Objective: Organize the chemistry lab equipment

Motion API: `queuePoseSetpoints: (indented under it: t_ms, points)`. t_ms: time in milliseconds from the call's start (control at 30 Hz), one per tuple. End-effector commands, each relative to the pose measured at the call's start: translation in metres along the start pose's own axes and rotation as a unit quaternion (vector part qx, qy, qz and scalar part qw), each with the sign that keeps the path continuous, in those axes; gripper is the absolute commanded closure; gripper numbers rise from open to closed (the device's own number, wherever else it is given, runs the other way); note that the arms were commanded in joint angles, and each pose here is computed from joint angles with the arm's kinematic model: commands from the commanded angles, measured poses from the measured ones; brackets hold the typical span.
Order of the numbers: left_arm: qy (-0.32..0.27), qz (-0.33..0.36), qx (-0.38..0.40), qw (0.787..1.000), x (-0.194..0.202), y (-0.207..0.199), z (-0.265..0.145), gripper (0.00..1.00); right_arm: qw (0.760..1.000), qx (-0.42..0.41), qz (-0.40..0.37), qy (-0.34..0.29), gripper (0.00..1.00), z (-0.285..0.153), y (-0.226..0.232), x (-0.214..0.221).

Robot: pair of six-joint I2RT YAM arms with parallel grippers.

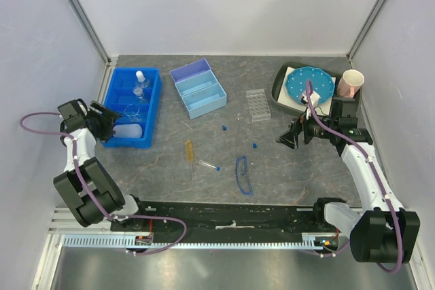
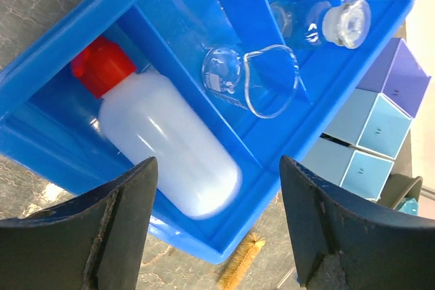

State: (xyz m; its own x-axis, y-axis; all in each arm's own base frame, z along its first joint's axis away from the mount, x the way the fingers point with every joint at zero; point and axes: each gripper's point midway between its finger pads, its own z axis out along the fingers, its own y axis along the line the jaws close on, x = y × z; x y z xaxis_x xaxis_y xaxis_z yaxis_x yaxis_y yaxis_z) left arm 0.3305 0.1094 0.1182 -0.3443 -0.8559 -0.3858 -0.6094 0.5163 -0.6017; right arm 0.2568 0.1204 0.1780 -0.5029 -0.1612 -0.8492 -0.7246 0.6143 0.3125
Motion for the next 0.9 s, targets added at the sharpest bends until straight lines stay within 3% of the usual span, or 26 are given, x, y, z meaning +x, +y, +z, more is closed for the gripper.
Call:
queuePoseSetpoints:
  t_ms: [0, 200, 400, 633, 867]
  points:
    - [-0.043, 0.038, 0.029, 0.998, -0.017, -0.021, -0.028, 0.21, 0.999, 0.002, -0.033, -0.015, 0.02, -0.004, -0.001, -0.017]
    - [-0.053, 0.057, 0.066, 0.995, -0.007, -0.034, -0.049, 0.22, 0.999, 0.004, -0.036, -0.014, 0.02, -0.005, -0.003, -0.017]
    - [-0.028, 0.097, 0.161, 0.982, 0.012, -0.067, -0.07, 0.23, 0.999, 0.004, -0.049, -0.011, 0.02, -0.006, -0.003, -0.015]
    - [0.003, 0.225, 0.264, 0.938, 0.059, -0.119, -0.098, 0.16, 0.998, 0.001, -0.067, -0.007, 0.02, -0.006, -0.003, -0.013]
    - [0.024, 0.294, 0.315, 0.902, 0.107, -0.135, -0.12, 0.09, 0.997, -0.012, -0.077, -0.008, 0.02, -0.006, -0.001, -0.01]
